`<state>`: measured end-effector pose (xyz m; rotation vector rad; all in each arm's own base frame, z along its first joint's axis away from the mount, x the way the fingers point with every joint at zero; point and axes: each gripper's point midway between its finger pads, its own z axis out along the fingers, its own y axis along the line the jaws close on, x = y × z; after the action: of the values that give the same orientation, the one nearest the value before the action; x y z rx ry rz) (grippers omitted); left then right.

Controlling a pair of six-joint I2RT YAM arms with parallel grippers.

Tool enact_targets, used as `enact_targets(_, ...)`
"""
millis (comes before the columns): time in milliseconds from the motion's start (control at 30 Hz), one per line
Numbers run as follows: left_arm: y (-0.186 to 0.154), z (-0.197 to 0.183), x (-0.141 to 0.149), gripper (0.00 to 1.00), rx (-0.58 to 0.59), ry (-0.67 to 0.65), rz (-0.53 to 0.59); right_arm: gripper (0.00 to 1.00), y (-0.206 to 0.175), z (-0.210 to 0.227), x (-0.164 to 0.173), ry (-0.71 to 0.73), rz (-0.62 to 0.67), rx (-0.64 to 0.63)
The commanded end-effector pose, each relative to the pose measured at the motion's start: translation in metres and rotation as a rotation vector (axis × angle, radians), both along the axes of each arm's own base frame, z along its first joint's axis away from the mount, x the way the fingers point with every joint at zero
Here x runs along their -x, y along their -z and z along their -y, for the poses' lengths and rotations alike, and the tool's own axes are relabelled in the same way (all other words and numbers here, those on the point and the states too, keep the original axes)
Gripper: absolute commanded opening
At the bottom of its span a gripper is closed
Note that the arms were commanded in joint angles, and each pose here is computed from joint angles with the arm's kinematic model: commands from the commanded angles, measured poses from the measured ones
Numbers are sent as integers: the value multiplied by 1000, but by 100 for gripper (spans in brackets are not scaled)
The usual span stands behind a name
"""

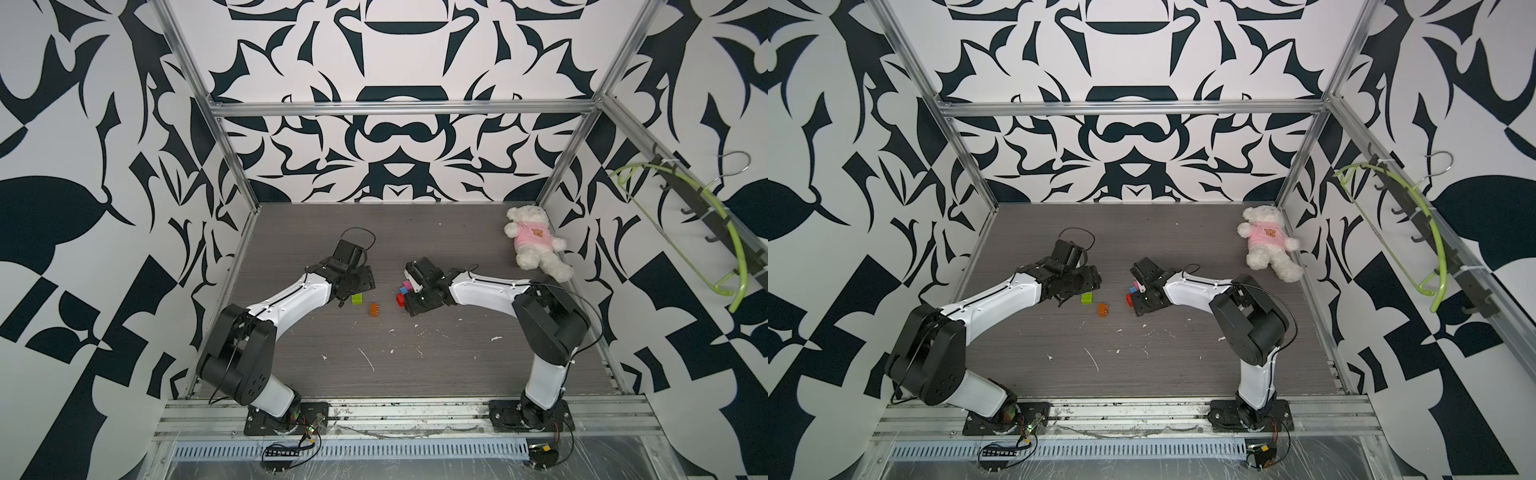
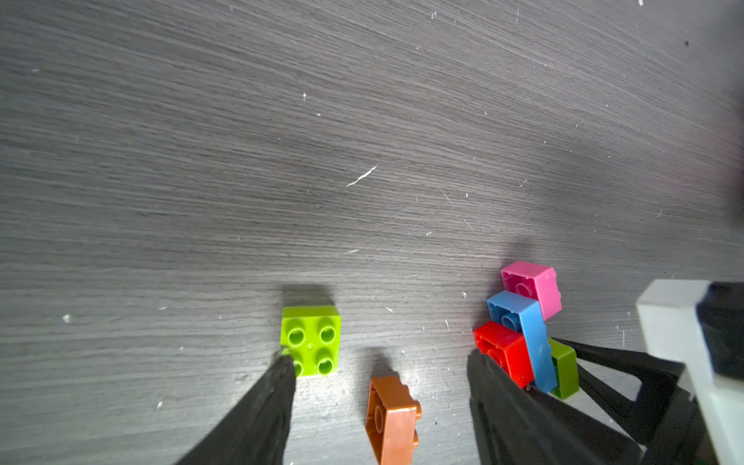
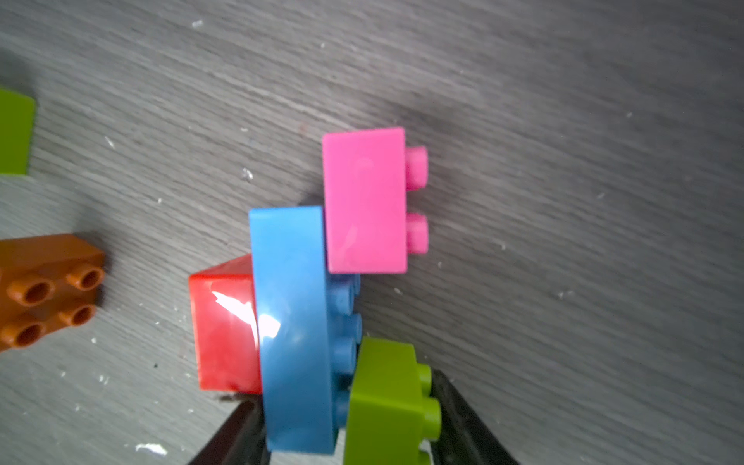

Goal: Assemble the letter v with lego
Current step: Assemble the lego brick with the lego brick.

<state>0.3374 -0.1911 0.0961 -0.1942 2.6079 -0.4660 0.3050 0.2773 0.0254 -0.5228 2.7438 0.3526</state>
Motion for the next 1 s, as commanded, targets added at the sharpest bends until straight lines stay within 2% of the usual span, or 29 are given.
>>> enact_targets(0,-2,-3,3,72,-19,8,-2,59,-9,-6,-5,-29,21,9)
enact_targets(233,-3,-3,3,72,-22,14,2,59,-13,-8,-9,-46,30,29)
enact_targets(800,-3,-7,4,72,-32,9,7,46,-5,-9,-9,-56,24,69)
enact_targets(967,-3,-8,5,72,-34,5,10,46,-3,-8,-8,-57,23,92)
